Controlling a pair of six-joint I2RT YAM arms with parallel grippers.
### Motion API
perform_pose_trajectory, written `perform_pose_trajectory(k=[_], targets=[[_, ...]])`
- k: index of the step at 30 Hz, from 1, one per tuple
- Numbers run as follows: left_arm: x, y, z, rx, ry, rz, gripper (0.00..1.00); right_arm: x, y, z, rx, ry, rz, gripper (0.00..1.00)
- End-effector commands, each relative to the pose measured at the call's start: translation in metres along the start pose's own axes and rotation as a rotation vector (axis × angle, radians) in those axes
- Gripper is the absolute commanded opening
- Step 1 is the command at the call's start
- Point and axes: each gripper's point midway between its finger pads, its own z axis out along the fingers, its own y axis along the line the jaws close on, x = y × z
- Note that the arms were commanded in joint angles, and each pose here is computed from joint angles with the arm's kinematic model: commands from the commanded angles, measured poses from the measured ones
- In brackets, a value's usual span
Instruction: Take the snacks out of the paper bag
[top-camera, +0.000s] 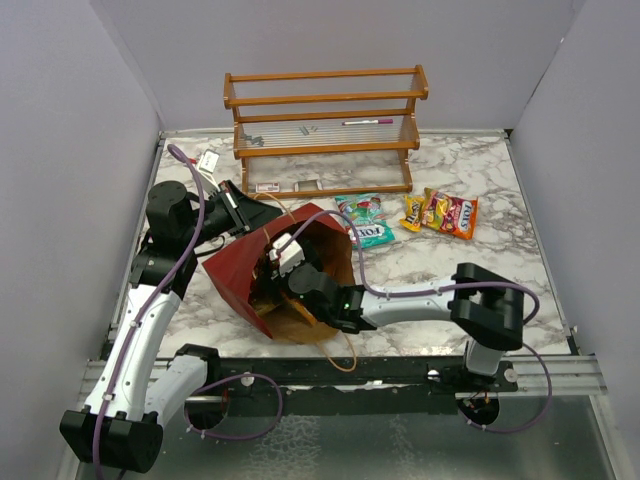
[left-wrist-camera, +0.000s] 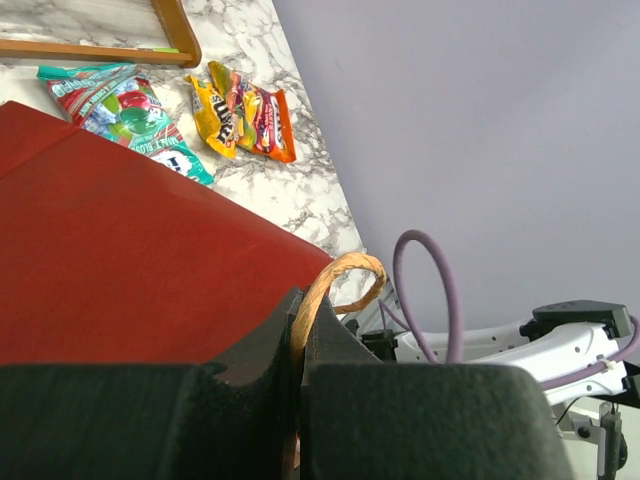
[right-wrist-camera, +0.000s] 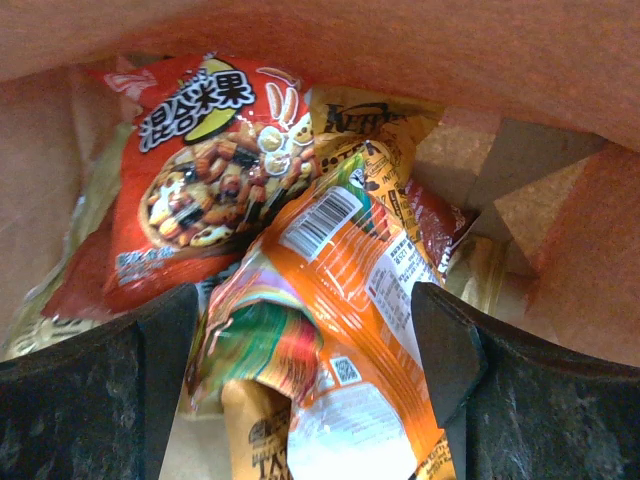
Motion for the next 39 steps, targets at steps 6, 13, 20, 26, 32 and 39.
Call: perform_pose_trajectory(k=[6,13,20,26,32,39], targets=[[-0.007,-0.011,-0.005,0.018,-0.03,0.027,0.0,0.032,-0.024,0.022,0.302,0.127,0.023,0.8],[-0.005,-0.008,-0.004,0.015,-0.025,0.024,0.0,0.021,-0.022,0.005,0.23,0.128,0.06,0.45],[-0.004,-0.005,-0.003,0.007,-0.024,0.022,0.0,-0.009,-0.009,-0.017,0.064,0.072,0.108,0.32],[-0.005,-0.007,-0.003,0.009,-0.024,0.024,0.0,-0.039,0.006,-0.042,-0.094,0.004,0.208,0.27],[-0.006,-0.008,-0.004,0.009,-0.025,0.029,0.0,-0.07,0.015,-0.079,-0.245,-0.033,0.31,0.26],[-0.004,-0.007,-0.004,0.01,-0.021,0.033,0.0,-0.093,0.006,-0.131,-0.343,-0.024,0.378,0.26]])
